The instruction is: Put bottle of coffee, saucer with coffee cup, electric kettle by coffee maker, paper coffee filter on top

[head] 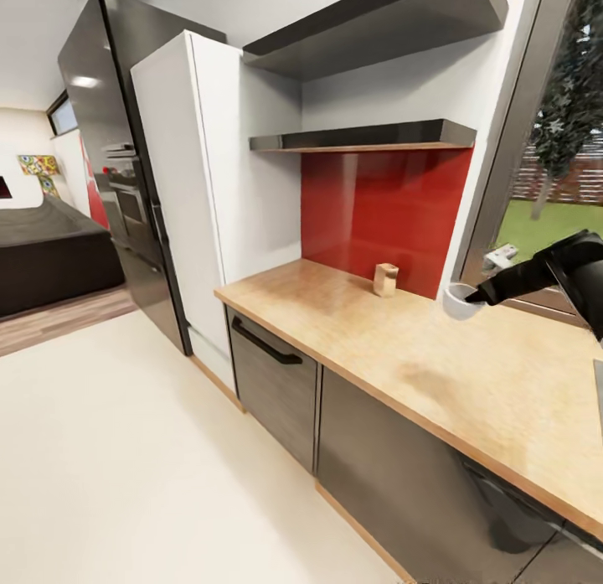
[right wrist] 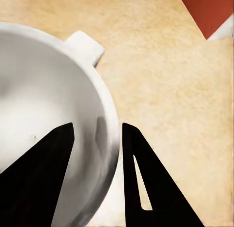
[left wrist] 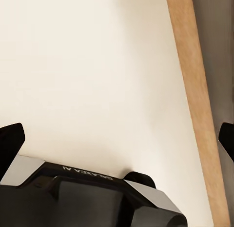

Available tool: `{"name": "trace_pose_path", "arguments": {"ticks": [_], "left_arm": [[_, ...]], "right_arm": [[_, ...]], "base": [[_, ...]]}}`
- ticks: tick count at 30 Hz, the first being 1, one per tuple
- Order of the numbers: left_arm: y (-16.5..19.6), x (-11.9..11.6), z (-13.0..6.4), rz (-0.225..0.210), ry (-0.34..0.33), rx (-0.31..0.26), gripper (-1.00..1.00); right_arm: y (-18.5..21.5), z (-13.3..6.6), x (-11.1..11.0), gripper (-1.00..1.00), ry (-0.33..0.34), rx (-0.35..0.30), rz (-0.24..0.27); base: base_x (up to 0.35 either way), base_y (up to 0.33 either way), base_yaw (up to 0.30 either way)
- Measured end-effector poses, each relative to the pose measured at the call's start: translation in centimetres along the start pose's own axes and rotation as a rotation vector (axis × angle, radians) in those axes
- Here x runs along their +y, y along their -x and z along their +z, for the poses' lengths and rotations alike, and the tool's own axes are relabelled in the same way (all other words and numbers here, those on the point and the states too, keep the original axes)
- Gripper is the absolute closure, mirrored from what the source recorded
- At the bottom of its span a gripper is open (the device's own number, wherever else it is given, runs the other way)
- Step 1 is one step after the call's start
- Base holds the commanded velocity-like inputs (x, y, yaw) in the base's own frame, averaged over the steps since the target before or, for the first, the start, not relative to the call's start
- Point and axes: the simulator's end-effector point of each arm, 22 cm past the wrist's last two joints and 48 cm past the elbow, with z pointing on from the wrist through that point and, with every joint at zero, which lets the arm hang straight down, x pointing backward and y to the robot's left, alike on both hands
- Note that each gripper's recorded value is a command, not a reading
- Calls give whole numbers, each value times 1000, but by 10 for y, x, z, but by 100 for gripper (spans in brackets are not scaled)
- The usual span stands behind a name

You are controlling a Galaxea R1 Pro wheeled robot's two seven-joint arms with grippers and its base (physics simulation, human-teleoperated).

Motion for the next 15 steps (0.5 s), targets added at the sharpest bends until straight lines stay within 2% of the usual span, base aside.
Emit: {"name": "trace_pose_path", "arguments": {"ticks": [2, 3, 6, 9, 15], "left_arm": [[1, 0, 0, 1, -1, -2, -100], [1, -1, 0, 1, -1, -2, -100], [1, -1, 0, 0, -2, -2, -100], [0, -1, 0, 0, -2, -2, -100], [1, -2, 0, 1, -4, -4, -100]], "right_arm": [[-6, -9, 5, 100, -7, 10, 9], [-8, -20, 9, 100, -12, 6, 3], [-16, -32, 11, 100, -23, 7, -16], [-30, -41, 9, 100, 3, 23, -8], [-39, -50, 5, 100, 17, 33, -1]], "base": [[-3, 0, -147], [-62, 0, -66], [-243, 0, -21], [-244, 0, -73], [-90, 0, -195]]}}
